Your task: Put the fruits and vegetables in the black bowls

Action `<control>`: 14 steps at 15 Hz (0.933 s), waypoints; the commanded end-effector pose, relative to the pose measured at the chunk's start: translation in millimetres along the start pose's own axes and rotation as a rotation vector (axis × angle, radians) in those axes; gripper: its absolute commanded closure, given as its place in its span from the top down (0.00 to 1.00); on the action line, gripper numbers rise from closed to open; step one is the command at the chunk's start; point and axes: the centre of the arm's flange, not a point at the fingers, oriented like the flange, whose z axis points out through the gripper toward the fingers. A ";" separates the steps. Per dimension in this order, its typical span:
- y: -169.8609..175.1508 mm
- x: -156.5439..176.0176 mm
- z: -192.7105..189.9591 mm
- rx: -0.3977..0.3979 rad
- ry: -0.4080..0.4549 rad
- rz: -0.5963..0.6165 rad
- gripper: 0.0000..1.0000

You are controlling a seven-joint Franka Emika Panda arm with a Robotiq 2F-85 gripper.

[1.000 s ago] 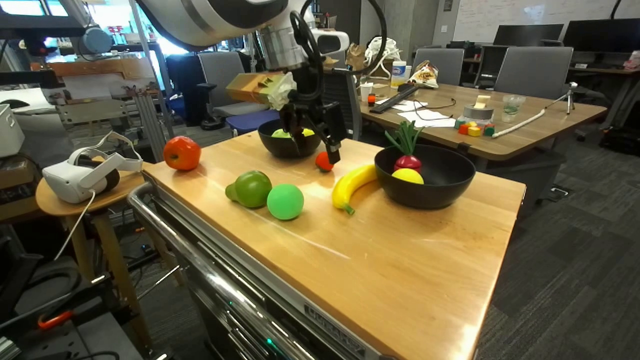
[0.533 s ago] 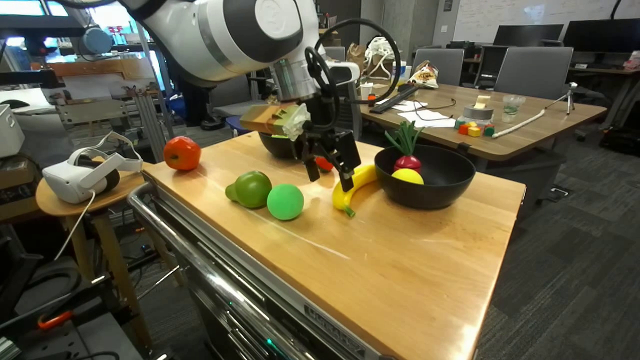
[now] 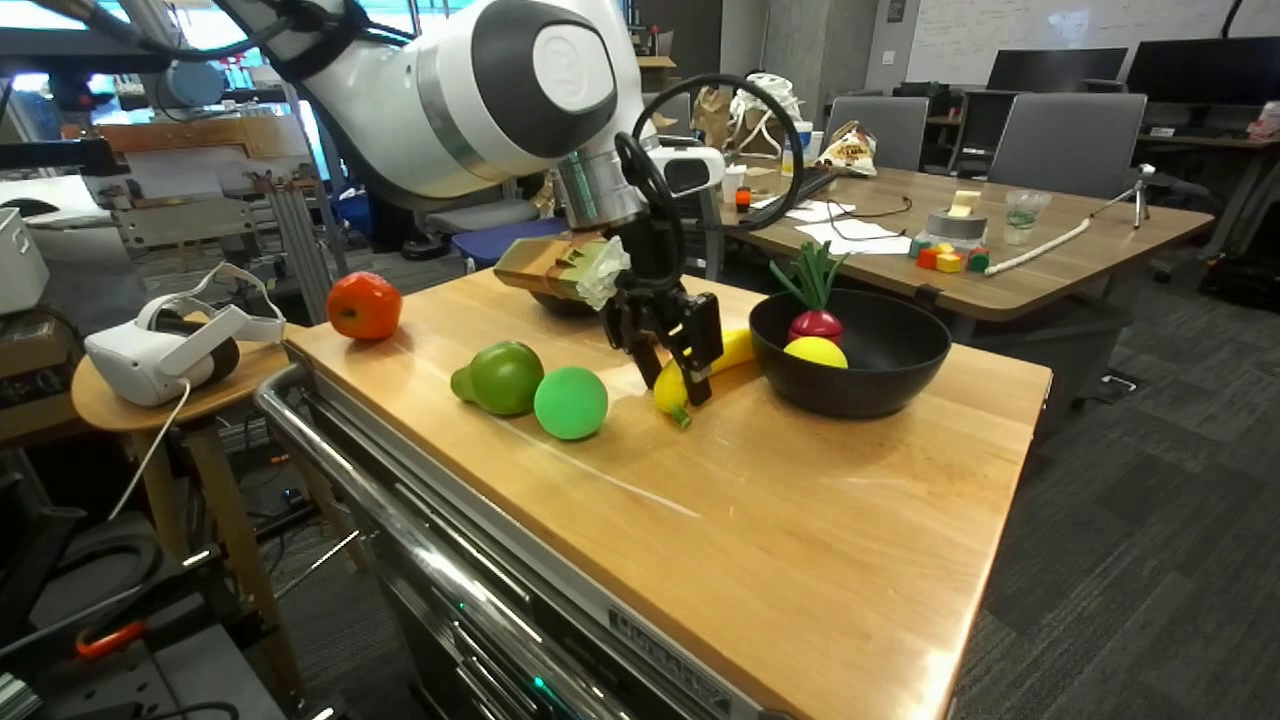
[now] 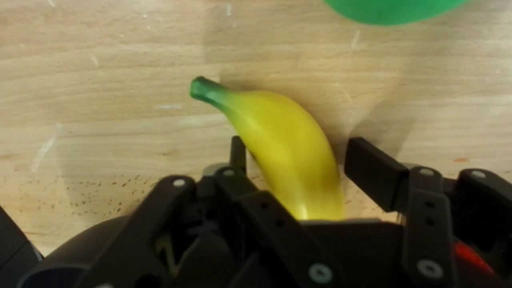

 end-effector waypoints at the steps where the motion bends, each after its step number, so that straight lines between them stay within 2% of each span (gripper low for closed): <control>1: -2.9 5.6 3.0 -0.019 0.031 0.011 0.39; 2: -3.8 5.6 2.5 -0.021 0.030 0.010 0.30; 4: -4.1 5.9 0.8 -0.023 0.034 0.013 0.20; 10: -8.2 10.1 -20.6 -0.012 0.068 -0.004 0.18; 14: -28.5 29.9 -68.2 -0.009 0.188 -0.083 0.16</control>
